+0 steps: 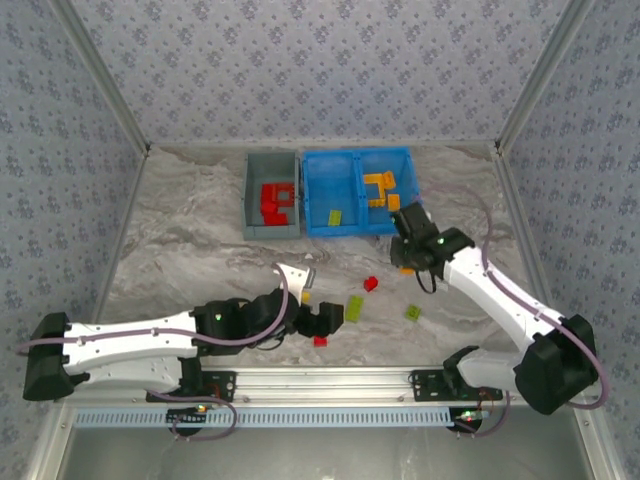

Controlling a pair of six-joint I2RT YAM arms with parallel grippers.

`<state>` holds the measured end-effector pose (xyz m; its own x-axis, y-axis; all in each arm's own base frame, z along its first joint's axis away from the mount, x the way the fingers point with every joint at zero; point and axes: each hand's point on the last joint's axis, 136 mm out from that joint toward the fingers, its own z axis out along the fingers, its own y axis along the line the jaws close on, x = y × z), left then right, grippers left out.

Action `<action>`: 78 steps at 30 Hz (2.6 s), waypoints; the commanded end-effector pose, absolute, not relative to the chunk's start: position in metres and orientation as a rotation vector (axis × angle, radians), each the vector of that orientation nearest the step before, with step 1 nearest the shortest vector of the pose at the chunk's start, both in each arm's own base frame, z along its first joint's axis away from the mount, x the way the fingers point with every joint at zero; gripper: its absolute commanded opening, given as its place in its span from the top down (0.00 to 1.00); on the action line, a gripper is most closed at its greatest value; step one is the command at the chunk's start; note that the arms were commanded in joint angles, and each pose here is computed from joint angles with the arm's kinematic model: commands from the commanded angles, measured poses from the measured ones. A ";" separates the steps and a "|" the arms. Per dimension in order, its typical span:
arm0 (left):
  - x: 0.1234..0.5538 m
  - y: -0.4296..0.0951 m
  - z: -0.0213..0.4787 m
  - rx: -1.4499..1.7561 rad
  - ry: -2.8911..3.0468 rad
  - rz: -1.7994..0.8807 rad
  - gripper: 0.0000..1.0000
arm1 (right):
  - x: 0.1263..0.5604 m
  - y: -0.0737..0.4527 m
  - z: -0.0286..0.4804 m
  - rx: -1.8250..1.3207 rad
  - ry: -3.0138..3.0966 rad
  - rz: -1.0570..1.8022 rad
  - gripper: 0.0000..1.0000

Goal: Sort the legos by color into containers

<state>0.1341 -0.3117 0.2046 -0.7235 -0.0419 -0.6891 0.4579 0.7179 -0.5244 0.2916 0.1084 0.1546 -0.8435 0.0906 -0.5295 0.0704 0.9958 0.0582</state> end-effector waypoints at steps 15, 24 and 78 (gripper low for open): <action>0.177 -0.327 0.252 0.234 2.181 -0.960 0.01 | 0.472 0.119 0.130 0.034 2.574 -0.098 0.75; 0.176 -0.326 0.247 0.238 2.198 -0.949 0.01 | 0.482 0.150 0.087 0.030 2.742 0.312 0.64; 0.142 -0.096 0.080 -1.317 2.452 -0.278 0.20 | 0.181 0.304 0.197 -0.717 2.158 0.653 0.30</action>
